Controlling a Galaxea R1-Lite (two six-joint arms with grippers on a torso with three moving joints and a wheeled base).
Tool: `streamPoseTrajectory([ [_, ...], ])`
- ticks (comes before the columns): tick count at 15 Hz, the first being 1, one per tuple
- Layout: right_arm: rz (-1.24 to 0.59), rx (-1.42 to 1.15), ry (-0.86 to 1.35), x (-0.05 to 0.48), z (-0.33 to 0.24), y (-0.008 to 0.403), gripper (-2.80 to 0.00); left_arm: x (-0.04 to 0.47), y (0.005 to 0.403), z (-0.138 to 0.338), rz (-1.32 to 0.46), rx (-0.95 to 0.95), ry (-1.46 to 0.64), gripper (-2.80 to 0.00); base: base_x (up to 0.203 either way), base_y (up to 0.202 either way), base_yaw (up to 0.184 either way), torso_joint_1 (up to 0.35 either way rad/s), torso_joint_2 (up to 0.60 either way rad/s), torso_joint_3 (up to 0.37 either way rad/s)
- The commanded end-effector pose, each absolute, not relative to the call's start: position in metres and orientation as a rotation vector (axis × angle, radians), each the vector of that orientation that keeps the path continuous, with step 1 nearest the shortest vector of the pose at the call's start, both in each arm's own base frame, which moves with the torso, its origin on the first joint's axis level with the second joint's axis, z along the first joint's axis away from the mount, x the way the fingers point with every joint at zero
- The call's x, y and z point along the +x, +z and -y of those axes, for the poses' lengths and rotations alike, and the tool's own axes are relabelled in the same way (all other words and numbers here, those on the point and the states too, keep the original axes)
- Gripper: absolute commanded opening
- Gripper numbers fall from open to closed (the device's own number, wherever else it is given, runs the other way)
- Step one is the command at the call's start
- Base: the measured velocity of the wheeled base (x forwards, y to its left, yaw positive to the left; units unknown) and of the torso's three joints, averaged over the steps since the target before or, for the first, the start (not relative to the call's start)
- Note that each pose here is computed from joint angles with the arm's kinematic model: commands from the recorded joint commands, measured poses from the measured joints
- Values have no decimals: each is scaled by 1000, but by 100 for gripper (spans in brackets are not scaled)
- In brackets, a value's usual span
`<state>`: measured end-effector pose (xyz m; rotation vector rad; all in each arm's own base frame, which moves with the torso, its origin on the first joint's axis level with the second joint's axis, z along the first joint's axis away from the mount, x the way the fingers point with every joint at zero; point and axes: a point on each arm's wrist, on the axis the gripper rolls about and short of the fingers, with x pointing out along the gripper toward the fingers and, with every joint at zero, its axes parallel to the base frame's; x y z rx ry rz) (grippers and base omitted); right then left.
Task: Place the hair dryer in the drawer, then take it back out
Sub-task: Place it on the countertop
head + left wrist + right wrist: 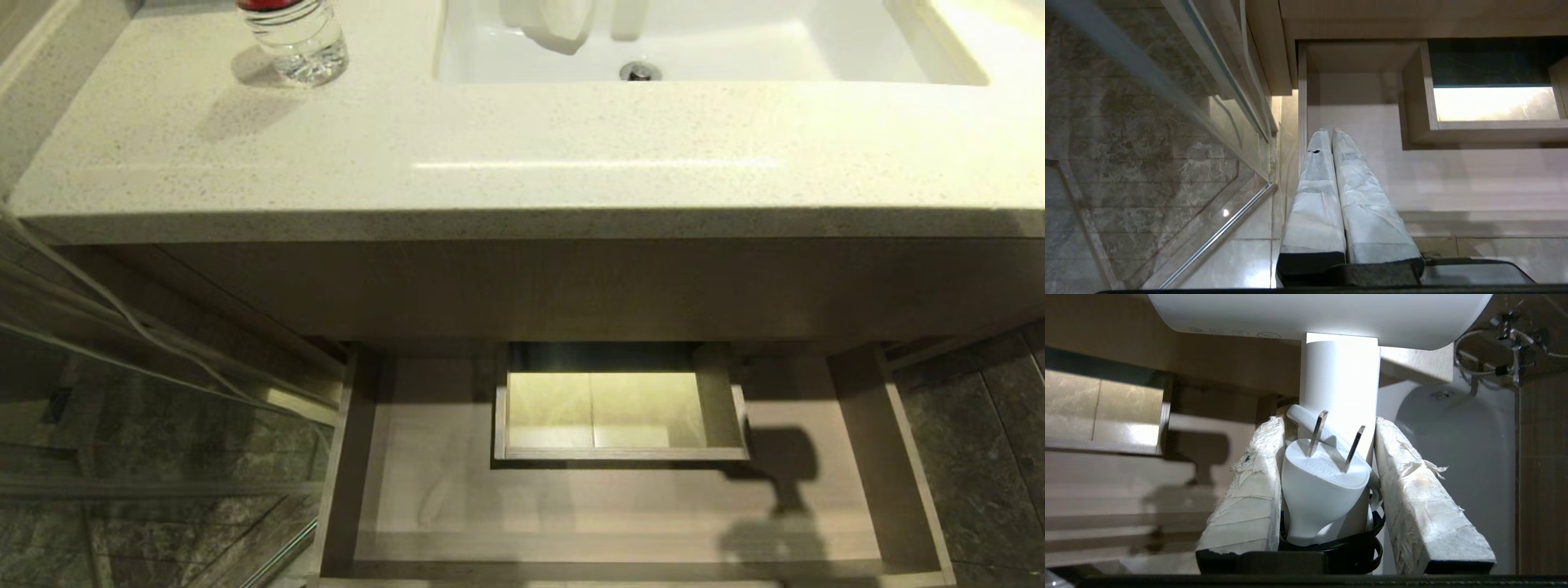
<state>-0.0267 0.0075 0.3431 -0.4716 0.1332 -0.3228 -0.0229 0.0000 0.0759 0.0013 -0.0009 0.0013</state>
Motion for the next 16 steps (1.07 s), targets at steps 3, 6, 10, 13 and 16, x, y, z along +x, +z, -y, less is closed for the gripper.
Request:
streamPoseTrajectory([
  [3, -124, -477, -330, -25, -7, 345, -280, -23, 76, 0, 2, 2, 1, -280, 0, 0, 0, 374, -132, 242],
  [6, -110, -479, -339, -9, -2, 351, -280, -23, 76, 0, 2, 2, 1, -280, 0, 0, 0, 201, -72, 120],
  [10, -122, -483, -418, 35, 14, 366, -280, -23, 76, 0, 2, 2, 2, -280, 0, 0, 0, 22, -9, 15],
  [13, -176, -482, -446, 65, 24, 371, -280, -23, 76, 0, 2, 2, 2, -280, 0, 0, 0, 0, 0, 0],
  [16, -150, -487, -448, 92, 32, 382, -280, -23, 76, 0, 2, 2, 1, -280, 0, 0, 0, 0, 0, 0],
])
